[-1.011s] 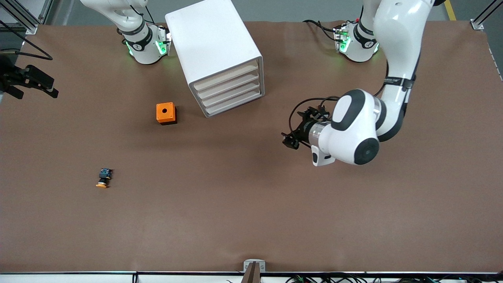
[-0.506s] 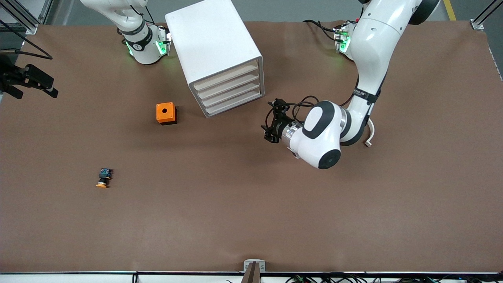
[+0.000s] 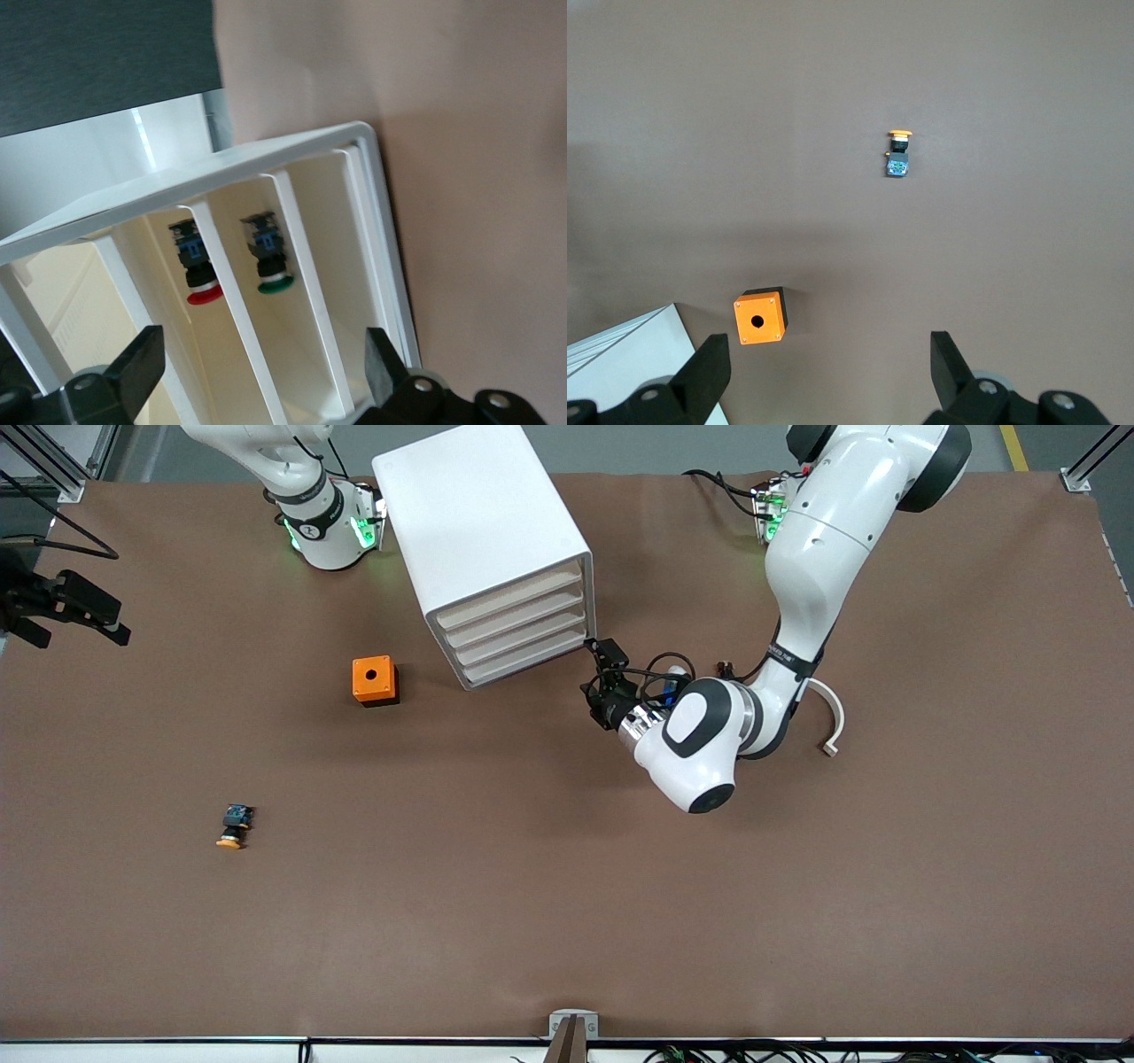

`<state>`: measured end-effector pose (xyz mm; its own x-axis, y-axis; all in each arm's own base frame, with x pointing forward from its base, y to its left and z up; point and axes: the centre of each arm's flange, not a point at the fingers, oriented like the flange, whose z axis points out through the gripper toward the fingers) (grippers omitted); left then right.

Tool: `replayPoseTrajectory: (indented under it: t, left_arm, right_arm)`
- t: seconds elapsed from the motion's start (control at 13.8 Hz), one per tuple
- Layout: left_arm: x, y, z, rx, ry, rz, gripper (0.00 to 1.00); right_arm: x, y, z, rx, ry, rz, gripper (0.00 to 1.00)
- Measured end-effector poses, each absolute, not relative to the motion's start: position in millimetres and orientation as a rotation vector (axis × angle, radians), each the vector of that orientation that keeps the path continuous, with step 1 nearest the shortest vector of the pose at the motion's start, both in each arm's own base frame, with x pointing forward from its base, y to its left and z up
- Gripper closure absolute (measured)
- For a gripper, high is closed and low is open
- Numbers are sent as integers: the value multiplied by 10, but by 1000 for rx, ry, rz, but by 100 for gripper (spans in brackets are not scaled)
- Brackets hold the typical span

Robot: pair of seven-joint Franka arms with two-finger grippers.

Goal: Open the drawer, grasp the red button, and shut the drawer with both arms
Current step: 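Grasp the drawer handle of the white cabinet with the left gripper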

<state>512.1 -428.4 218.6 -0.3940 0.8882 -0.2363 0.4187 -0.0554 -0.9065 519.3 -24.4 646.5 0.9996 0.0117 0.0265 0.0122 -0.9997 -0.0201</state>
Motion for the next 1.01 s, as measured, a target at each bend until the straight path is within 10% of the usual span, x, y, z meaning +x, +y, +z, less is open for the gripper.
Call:
replayPoseTrajectory:
  t: [0.51,1.01]
  left_arm:
    - [4681,-4503,1910,-1212,-1608,1505,40]
    - [4333,-4814,1802,-1210,-1535,1496,51]
  right_arm:
    - [5193,-242,6465,-3121,-20,-41,0]
    - [5187,-241,6460,-3121,-20,-32,0]
